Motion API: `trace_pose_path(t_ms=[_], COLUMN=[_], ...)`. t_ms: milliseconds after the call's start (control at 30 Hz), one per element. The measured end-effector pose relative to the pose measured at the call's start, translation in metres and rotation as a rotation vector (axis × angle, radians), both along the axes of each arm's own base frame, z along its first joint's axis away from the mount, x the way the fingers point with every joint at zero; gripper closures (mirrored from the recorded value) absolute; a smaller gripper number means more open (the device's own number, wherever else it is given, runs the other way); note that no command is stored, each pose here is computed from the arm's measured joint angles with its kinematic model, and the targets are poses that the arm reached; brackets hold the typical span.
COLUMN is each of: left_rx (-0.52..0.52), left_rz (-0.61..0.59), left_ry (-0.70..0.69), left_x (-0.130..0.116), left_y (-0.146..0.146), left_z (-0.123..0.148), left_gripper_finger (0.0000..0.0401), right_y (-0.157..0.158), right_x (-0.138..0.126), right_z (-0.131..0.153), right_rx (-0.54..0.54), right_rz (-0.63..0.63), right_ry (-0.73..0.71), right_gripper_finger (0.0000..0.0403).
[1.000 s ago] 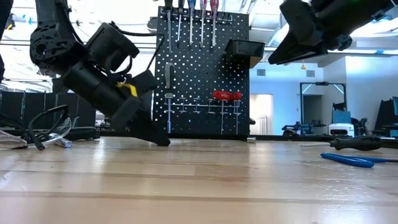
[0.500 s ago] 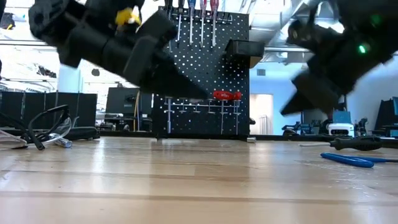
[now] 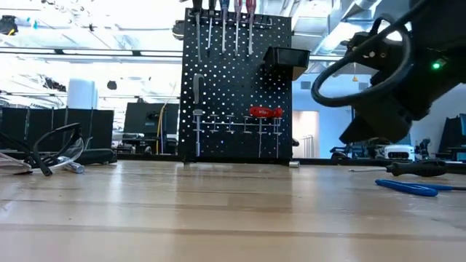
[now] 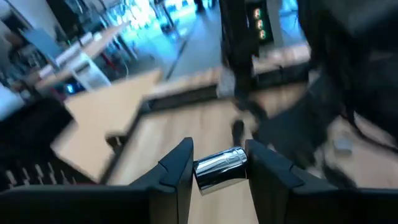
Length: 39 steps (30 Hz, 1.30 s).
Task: Hang tools onto peg board
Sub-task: Put the socket into the black bin on the pegboard
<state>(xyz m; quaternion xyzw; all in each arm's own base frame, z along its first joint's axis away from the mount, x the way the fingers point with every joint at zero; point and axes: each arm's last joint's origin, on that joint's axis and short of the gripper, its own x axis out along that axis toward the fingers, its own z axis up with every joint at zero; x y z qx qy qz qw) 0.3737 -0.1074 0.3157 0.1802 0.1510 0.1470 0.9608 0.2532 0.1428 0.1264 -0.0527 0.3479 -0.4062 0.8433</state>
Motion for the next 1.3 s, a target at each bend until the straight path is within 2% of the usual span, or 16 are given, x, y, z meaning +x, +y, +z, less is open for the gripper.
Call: trace_pose_path(t_ms=[133, 300, 433, 633, 767, 900, 1200, 1300], left_rx=[0.053, 0.077, 0.072, 0.067, 0.030, 0.040, 0.048, 0.041], left_rz=[0.007, 0.057, 0.064, 0.116, 0.133, 0.167, 0.239, 0.254], left_ry=[-0.053, -0.097, -0.153, -0.214, -0.226, -0.168, -0.062, -0.046], left_x=[0.005, 0.005, 0.005, 0.008, 0.019, 0.046, 0.093, 0.100], left_y=[0.007, 0.029, 0.051, 0.091, 0.127, 0.154, 0.195, 0.202], left_z=[0.050, 0.095, 0.116, 0.131, 0.130, 0.114, 0.082, 0.073], left_gripper_finger=[0.0291, 0.0291, 0.0291, 0.0291, 0.0291, 0.0291, 0.0291, 0.0291], right_y=[0.009, 0.023, 0.030, 0.027, 0.026, 0.026, 0.026, 0.028], right_x=[-0.002, -0.010, -0.015, -0.013, -0.012, -0.012, -0.012, -0.013], right_z=[0.000, -0.001, -0.001, -0.001, -0.001, -0.001, -0.001, -0.001], right_rx=[0.023, 0.048, 0.048, 0.046, 0.046, 0.042, 0.032, 0.034], right_rz=[0.029, 0.079, 0.110, 0.099, 0.094, 0.095, 0.109, 0.116], right_ry=[-0.018, -0.021, -0.021, -0.020, -0.021, -0.019, -0.004, -0.006], right_gripper_finger=[0.0295, 0.0295, 0.0295, 0.0295, 0.0295, 0.0295, 0.0295, 0.0295])
